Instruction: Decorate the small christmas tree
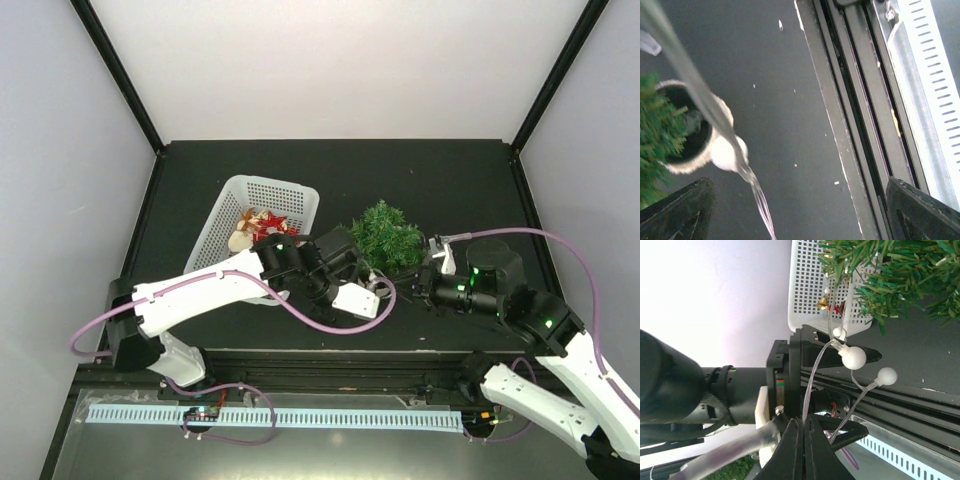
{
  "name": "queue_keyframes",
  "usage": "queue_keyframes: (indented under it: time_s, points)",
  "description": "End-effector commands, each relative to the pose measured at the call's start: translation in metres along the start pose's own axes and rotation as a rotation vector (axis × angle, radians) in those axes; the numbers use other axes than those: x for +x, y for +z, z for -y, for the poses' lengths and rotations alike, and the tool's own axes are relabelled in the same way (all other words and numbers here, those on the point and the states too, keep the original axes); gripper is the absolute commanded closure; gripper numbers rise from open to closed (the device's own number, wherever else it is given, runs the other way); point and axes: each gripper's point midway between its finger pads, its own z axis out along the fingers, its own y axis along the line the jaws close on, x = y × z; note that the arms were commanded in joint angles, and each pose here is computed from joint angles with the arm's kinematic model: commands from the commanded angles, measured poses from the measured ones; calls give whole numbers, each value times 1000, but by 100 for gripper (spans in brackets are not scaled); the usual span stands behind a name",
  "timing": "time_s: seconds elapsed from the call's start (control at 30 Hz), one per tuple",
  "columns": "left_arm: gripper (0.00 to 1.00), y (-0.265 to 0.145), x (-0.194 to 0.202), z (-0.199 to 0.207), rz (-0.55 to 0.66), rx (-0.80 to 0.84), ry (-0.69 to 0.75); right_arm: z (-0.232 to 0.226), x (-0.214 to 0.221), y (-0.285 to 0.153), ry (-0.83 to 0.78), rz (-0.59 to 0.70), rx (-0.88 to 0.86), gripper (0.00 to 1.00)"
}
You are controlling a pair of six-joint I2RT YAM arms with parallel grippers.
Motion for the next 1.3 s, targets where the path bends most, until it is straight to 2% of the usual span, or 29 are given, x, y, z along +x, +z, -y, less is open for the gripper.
queue_keyframes:
  time_s: [0.0,0.5,0.67,0.83,1.27]
  points:
    - [5,-15,20,-8,2,-71,-13,-11,-4,-12,-30,23,-16,99]
    - [2,-17,96,-54,57,-262,-193,-44,-12,-16,-62,27,-62,99]
    - [10,4,106,-48,46,-187,-218,-49,-14,-17,-65,26,-65,99]
    - [8,18,100,-48,76,-130,-251,-54,-15,-18,-64,30,-78,99]
    - [13,40,132,-49,-21,-140,-193,-74,-18,-30,-83,46,-124,99]
